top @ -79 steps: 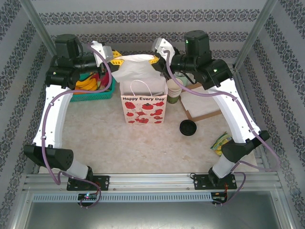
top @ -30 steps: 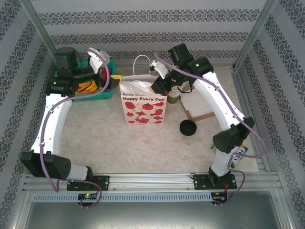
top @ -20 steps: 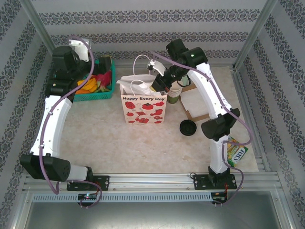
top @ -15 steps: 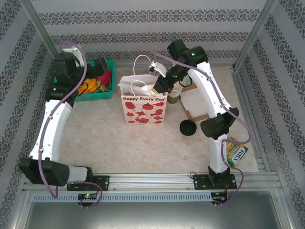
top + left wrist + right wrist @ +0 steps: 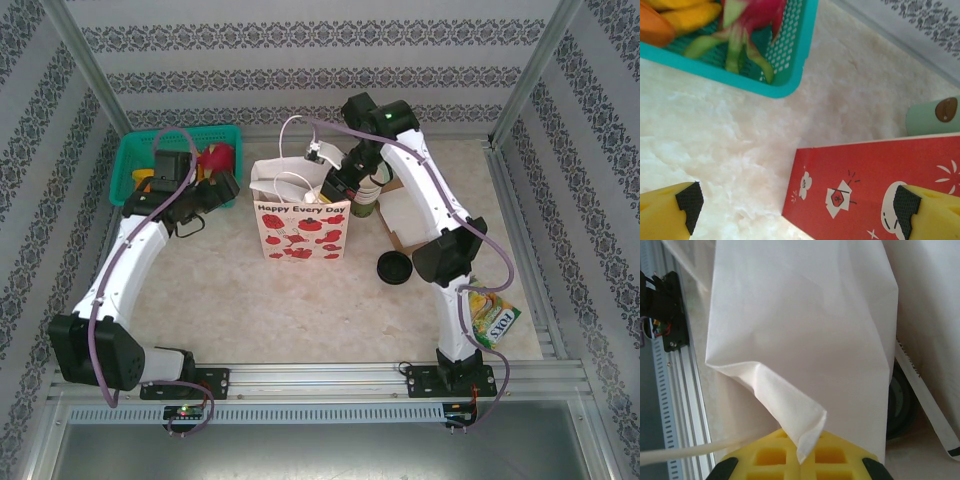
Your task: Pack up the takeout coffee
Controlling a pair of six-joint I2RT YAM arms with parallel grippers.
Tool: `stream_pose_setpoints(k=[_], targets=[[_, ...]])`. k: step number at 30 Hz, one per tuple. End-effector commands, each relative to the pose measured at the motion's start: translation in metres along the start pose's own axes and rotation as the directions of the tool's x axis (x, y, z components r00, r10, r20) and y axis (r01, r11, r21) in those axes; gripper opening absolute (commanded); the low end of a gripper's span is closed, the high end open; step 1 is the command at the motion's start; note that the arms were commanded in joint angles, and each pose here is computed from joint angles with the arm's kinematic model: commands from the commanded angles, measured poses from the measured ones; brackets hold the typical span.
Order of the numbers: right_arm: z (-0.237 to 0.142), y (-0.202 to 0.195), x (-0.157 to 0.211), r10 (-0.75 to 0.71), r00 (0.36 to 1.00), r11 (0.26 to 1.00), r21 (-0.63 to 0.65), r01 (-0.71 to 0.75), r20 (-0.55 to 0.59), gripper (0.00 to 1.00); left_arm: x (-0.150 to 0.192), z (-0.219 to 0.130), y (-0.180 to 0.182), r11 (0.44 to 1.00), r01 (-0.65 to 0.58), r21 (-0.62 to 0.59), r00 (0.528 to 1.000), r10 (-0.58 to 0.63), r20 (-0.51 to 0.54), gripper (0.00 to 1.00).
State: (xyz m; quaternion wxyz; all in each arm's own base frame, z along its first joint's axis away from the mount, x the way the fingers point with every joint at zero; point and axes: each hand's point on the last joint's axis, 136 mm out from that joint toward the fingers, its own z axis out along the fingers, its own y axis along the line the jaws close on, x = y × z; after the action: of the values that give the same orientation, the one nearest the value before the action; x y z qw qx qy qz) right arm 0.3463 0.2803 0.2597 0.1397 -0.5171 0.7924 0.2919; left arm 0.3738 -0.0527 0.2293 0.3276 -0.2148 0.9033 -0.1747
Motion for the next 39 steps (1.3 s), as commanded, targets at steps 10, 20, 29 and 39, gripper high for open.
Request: stream_pose_setpoints(k=[10, 20, 29, 39], targets=[[-0.032, 0.015, 0.011, -0.018, 1.0, 0.998, 0.056, 0.018, -0.011, 0.0, 0.015, 0.019, -0.008, 1.0, 0.018, 0.021, 0.997, -0.016, -0.07, 1.0], [-0.004, 0.001, 0.02, 0.025, 0.994, 0.999, 0.051, -0.019, -0.104, 0.0, 0.018, 0.023, -0.014, 0.998, 0.024, 0.051, 0.995, -0.019, -0.098, 1.0], [-0.029, 0.004, 0.019, -0.012, 0.998, 0.995, 0.101, 0.019, -0.069, 0.0, 0.018, 0.03, -0.019, 0.997, 0.037, 0.07, 0.993, -0.029, -0.114, 1.0], [0.011, 0.011, 0.0, -0.076, 0.994, 0.996, 0.038, 0.08, -0.076, 0.24, 0.021, 0.039, -0.03, 0.994, 0.046, 0.098, 0.989, -0.031, -0.146, 1.0]])
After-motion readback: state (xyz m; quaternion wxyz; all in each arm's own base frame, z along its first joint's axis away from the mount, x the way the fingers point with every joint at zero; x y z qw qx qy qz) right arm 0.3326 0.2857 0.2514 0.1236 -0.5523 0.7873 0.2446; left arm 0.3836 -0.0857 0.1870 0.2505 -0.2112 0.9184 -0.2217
